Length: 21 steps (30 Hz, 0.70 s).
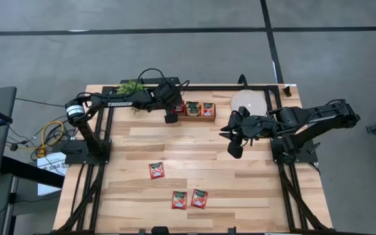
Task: Pick & Place Tea
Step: Put the red tea bag into the left section of the wooden organizer
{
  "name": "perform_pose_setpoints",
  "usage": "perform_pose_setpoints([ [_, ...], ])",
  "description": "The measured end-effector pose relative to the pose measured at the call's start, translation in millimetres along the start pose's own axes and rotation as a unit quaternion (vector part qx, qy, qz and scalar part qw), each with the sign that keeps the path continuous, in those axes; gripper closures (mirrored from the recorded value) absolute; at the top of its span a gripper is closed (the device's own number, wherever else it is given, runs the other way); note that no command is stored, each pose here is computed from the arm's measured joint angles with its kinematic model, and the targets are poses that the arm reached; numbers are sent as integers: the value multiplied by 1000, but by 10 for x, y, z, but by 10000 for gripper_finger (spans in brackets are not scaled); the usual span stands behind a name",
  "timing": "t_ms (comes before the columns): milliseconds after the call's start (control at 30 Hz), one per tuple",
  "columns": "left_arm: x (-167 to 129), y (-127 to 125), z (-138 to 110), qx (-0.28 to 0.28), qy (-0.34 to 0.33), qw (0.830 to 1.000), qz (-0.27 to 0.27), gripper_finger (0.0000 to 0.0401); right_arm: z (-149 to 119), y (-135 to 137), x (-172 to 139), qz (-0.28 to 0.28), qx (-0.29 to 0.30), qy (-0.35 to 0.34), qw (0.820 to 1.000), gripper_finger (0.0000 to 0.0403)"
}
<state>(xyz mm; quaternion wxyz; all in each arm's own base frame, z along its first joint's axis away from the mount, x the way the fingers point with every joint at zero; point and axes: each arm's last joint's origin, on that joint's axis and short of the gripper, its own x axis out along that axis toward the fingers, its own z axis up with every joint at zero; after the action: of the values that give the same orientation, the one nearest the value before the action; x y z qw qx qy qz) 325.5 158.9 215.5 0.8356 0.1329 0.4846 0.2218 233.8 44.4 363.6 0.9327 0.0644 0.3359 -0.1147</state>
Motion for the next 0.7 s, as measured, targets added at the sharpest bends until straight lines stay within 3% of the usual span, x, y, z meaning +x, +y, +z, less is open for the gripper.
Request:
perform_pose_setpoints([
  [300,0,-16,6,-13,-11,999,-29,401,0,0,0,0,0,0,1000,327],
  [700,37,59,-32,-33,-5,999,-25,385,17,6,0,3,3,-9,1000,327],
])
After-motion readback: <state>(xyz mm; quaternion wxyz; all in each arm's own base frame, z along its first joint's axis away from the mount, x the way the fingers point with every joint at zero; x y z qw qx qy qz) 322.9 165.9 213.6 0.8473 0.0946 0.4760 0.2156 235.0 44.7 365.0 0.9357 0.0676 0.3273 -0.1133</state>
